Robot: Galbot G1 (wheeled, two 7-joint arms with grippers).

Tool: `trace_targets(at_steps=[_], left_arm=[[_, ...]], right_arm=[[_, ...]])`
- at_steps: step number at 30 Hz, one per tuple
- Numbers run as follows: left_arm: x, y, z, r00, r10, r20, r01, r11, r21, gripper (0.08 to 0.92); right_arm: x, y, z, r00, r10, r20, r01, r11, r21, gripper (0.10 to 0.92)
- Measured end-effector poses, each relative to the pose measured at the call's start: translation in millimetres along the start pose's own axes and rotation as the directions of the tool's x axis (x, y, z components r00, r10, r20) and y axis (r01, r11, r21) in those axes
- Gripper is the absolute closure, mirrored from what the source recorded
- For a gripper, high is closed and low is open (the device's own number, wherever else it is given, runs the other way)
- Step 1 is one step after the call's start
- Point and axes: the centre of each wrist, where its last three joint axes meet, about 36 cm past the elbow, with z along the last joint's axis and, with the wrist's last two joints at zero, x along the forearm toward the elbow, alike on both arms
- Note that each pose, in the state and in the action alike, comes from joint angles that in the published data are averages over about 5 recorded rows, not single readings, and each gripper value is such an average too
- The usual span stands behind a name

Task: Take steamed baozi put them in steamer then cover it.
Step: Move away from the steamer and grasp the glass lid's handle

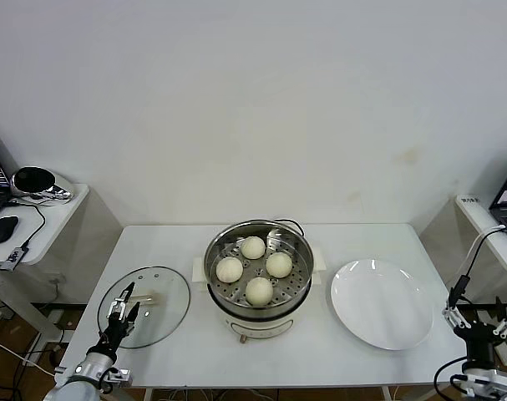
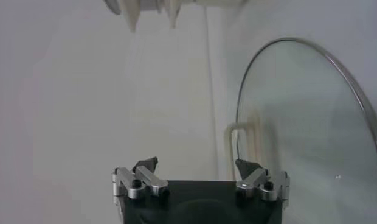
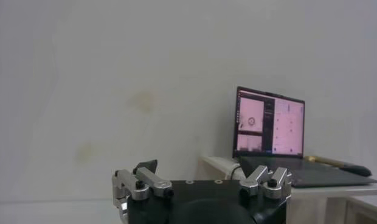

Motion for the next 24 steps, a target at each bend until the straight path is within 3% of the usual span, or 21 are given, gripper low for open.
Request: trace_targets(at_steps=[17,20,24], left_arm=[[-44,-2,9,1.0,0.003,-0.002,-0.003,0.999,-0.033,0.177],[-48,-3,10,1.0,0.008,-0.002,-0.008,1.0,-0.029,0.204],[-52,-6,10,0.9998,0.021,-0.006,-0.021,1.0,-0.021,0.311]], right_arm=[[5,0,7,1.0,0.017,-0.017,-0.017,1.0,0.002,0.2],[5,1,9,1.0,0.015,-0.02,-0.015,1.0,0.001,0.2],[5,3,10,1.0,0.012,-0.024,-0.012,1.0,0.001,0.2]])
